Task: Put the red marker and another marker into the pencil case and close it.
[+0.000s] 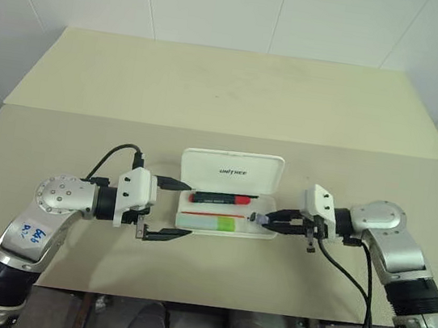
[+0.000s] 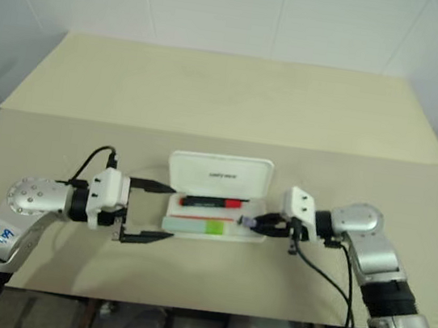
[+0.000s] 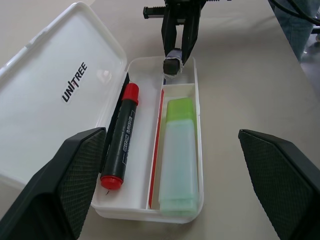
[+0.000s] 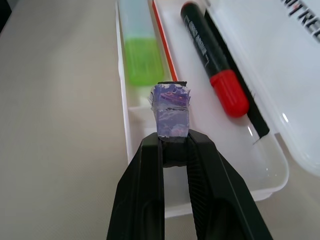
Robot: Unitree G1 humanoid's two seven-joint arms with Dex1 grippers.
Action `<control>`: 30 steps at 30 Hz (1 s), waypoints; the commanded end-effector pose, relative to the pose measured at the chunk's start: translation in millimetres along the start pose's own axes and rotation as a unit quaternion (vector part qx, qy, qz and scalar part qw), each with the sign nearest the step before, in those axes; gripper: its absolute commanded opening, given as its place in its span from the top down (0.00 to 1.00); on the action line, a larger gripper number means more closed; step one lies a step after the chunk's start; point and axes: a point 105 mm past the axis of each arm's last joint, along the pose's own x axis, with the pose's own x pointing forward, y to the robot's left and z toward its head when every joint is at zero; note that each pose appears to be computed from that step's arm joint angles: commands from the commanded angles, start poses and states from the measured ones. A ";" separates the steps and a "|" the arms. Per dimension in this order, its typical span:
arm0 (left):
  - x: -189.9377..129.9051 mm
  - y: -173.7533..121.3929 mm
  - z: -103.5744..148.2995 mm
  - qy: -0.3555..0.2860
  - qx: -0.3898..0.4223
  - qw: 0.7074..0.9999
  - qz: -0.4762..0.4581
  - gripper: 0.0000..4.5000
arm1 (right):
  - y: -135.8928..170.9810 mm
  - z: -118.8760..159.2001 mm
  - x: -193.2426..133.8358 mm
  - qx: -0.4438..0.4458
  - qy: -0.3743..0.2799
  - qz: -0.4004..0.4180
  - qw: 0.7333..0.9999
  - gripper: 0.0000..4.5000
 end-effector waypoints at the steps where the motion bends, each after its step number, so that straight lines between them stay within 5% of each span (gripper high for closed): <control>1: -1.0 -0.3 8.0 -0.009 0.020 1.000 0.007 0.00 | -2.8 2.9 -1.8 -0.026 0.004 0.012 1.000 0.93; 12: -1.3 -1.0 8.5 -0.010 0.022 1.000 0.009 0.00 | -5.0 2.5 -6.5 -0.030 0.009 0.023 0.999 0.93; 13: -1.3 -0.9 8.5 -0.010 0.022 1.000 0.008 0.00 | -5.0 2.6 -6.0 -0.030 0.009 0.024 0.999 0.77; 21: -1.2 0.5 8.4 -0.010 0.026 1.000 0.007 0.00 | -3.3 6.5 -3.1 -0.057 0.008 0.021 0.998 0.16; 30: -12.3 2.8 1.4 0.000 0.016 1.000 0.022 0.00 | -0.1 48.8 -16.9 -0.052 -0.063 -0.012 0.997 0.16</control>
